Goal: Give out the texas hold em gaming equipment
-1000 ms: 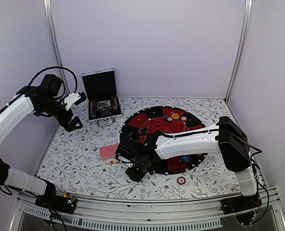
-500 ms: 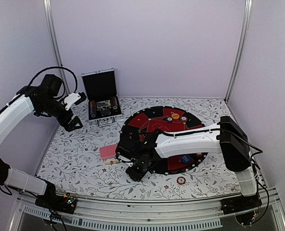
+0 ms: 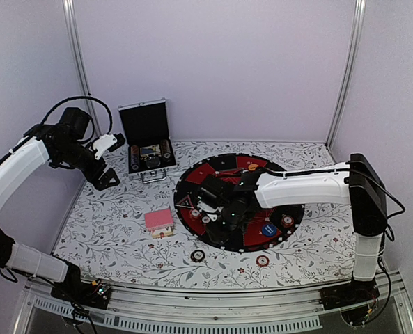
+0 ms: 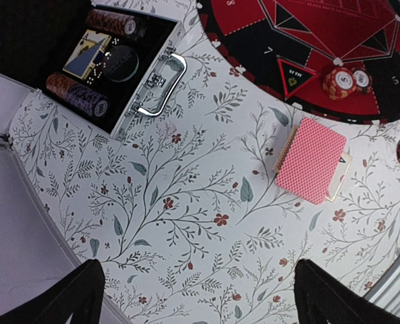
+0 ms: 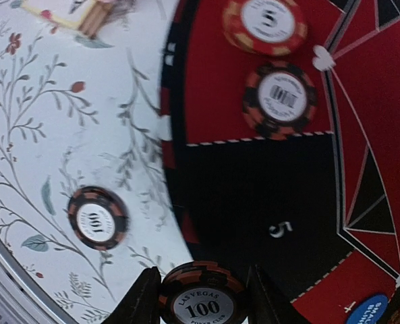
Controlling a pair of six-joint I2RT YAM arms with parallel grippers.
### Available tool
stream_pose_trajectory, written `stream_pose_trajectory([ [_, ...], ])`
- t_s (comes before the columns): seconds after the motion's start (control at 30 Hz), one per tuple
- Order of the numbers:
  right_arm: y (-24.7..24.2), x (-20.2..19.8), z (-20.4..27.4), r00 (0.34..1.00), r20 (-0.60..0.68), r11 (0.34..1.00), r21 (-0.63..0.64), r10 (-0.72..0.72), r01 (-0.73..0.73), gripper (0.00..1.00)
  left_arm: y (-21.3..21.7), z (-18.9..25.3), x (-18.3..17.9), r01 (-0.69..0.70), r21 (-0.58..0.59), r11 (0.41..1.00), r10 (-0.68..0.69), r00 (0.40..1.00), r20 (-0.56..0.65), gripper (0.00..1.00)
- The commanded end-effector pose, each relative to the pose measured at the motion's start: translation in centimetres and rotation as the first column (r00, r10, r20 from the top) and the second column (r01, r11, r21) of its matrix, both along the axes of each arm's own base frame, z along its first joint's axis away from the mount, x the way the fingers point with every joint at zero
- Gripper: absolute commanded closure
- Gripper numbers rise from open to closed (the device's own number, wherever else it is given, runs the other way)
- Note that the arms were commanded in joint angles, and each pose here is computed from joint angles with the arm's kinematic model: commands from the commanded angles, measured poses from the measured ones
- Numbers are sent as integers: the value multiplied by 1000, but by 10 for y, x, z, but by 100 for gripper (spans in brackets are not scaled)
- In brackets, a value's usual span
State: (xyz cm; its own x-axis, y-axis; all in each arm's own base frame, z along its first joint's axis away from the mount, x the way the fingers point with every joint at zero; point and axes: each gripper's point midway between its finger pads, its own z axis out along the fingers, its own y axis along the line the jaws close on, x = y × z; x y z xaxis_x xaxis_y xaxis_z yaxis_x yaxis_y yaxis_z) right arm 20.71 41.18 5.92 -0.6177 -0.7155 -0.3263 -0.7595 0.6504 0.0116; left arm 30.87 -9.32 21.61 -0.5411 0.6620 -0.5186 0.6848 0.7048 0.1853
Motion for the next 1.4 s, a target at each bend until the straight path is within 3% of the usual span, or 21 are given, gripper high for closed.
stream_pose_trajectory([
  [0.0,-53,33,1,987,16,987,-10,-159,159,69,-4,8,-1,17,-2,1000,-17,1000,22,0],
  [0.27,-116,55,-16,951,27,951,-41,-307,308,69,-5,9,0,18,-5,1000,-17,1000,21,0],
  [0.67,-129,53,-35,941,4,939,-64,-339,338,69,-5,6,-1,21,-4,1000,-21,1000,13,0],
  [0.93,-123,57,-28,940,2,939,-49,-342,341,47,-6,2,-3,26,-6,1000,-26,1000,2,0],
  [1.17,-107,71,14,940,34,940,27,-340,340,38,-9,-2,-9,56,-8,998,-56,998,2,0],
  [1.37,-91,83,60,936,66,933,126,-346,336,23,-23,-28,-16,110,-17,994,-111,992,-68,0],
])
